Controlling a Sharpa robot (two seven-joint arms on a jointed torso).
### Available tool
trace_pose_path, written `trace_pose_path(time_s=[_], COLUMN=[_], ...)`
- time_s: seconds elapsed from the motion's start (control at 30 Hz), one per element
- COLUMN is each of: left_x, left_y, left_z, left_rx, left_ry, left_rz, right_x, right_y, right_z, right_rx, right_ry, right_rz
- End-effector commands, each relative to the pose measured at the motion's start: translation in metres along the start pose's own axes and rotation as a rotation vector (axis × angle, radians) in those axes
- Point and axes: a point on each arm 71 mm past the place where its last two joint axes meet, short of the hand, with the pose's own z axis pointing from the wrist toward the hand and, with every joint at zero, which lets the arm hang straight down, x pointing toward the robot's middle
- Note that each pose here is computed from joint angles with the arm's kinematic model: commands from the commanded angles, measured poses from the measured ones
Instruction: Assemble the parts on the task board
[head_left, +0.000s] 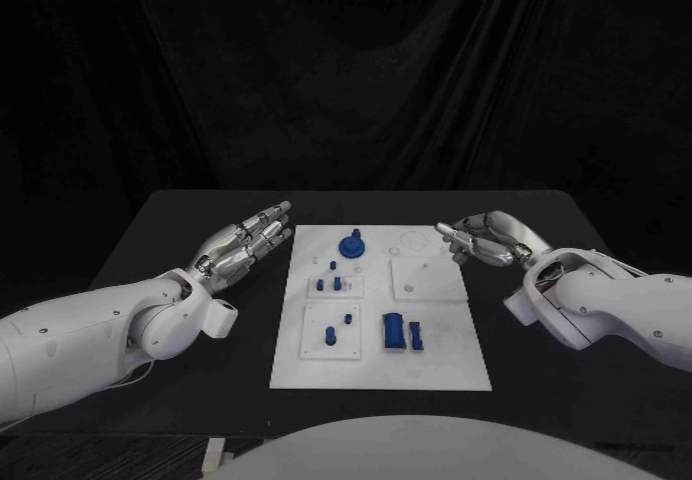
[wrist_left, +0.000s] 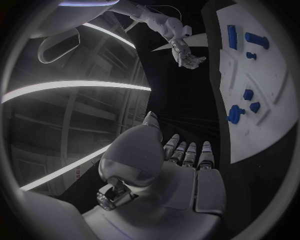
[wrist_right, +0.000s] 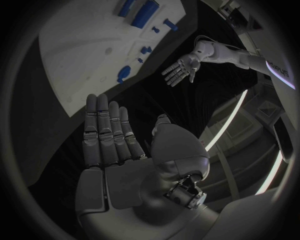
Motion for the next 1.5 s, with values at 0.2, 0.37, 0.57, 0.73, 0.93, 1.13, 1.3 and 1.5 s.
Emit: trace_pose_path(time_s=[0.2, 0.37, 0.57, 0.73, 0.93, 1.13, 1.3, 1.5], left_x=[0.0021, 0.0027, 0.0048, 0.0087, 0.0163, 0.0241, 0.0302, 0.0344], left_y=[-0.0058, 0.0015, -0.0025, -0.0098, -0.0244, -0.0392, -0.0503, -0.0575], left_z=[0.0100, 0.0105, 0.0157, 0.0245, 0.0390, 0.0504, 0.0568, 0.0600], left_rx=[0.106, 0.018, 0.025, 0.036, 0.045, 0.039, 0.026, 0.013], left_ry=[-0.020, -0.011, -0.052, -0.128, -0.276, -0.426, -0.537, -0.609], left_rz=[0.025, 0.019, 0.029, 0.045, 0.065, 0.071, 0.069, 0.064], right_x=[0.004, 0.005, 0.006, 0.009, 0.016, 0.022, 0.025, 0.026], right_y=[-0.010, -0.016, -0.008, 0.008, 0.036, 0.057, 0.066, 0.068], right_z=[-0.004, -0.003, 0.005, 0.020, 0.046, 0.062, 0.068, 0.069], right_rx=[-0.170, -0.106, -0.110, -0.111, -0.095, -0.067, -0.049, -0.046], right_ry=[0.022, 0.006, -0.027, -0.085, -0.186, -0.252, -0.278, -0.282], right_rz=[0.296, 0.217, 0.264, 0.352, 0.525, 0.654, 0.713, 0.722])
